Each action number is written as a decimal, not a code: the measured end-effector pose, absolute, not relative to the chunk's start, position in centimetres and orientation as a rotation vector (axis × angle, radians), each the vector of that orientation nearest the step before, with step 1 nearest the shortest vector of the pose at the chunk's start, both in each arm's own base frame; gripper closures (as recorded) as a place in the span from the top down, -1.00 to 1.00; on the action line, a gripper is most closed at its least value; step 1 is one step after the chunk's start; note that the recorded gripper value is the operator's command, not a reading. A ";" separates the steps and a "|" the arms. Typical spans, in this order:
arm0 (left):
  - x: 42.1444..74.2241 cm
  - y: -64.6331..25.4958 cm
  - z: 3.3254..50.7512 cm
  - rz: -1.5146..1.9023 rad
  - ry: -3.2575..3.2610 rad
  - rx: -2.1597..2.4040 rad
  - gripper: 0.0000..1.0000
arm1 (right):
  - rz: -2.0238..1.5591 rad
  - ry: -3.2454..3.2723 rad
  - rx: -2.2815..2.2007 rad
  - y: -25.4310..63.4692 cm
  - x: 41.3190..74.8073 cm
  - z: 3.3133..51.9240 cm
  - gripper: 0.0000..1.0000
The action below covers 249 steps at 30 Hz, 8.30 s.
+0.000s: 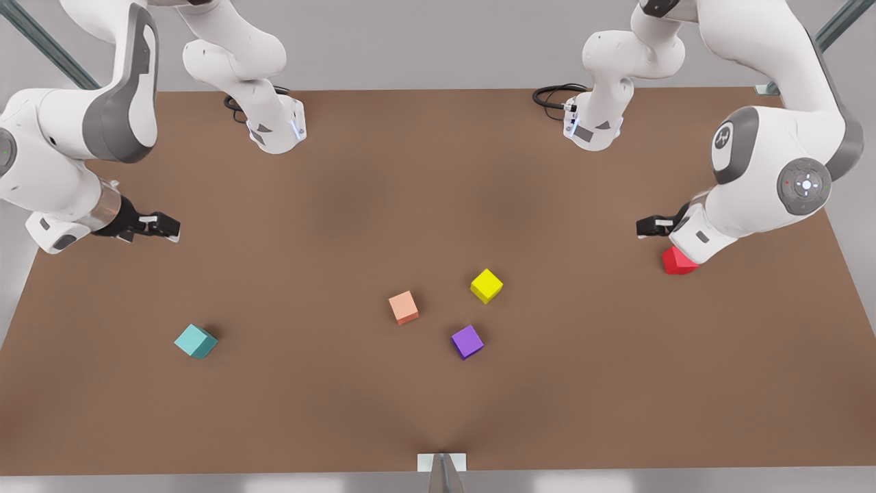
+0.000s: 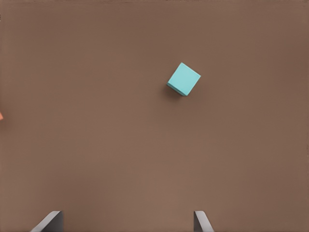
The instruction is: Pick up red wooden cube and pass to hand red wooden cube and place in blue wooden cube
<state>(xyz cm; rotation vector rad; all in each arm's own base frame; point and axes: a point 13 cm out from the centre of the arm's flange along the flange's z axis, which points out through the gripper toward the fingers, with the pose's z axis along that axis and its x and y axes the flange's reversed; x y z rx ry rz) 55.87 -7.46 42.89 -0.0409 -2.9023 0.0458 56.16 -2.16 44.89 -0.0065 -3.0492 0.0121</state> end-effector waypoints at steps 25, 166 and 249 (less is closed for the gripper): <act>48.8 16.1 11.7 -0.002 -2.851 0.292 1.00 | 0.081 -3.055 0.057 -3.3 57.1 44.7 1.00; 65.4 -52.8 26.9 2.119 -2.159 -0.124 0.27 | -2.137 -2.595 2.285 44.9 64.3 27.0 1.00; 57.9 -10.4 42.0 -0.087 -2.860 -0.495 1.00 | 0.101 -2.358 1.891 -9.5 71.7 16.7 0.25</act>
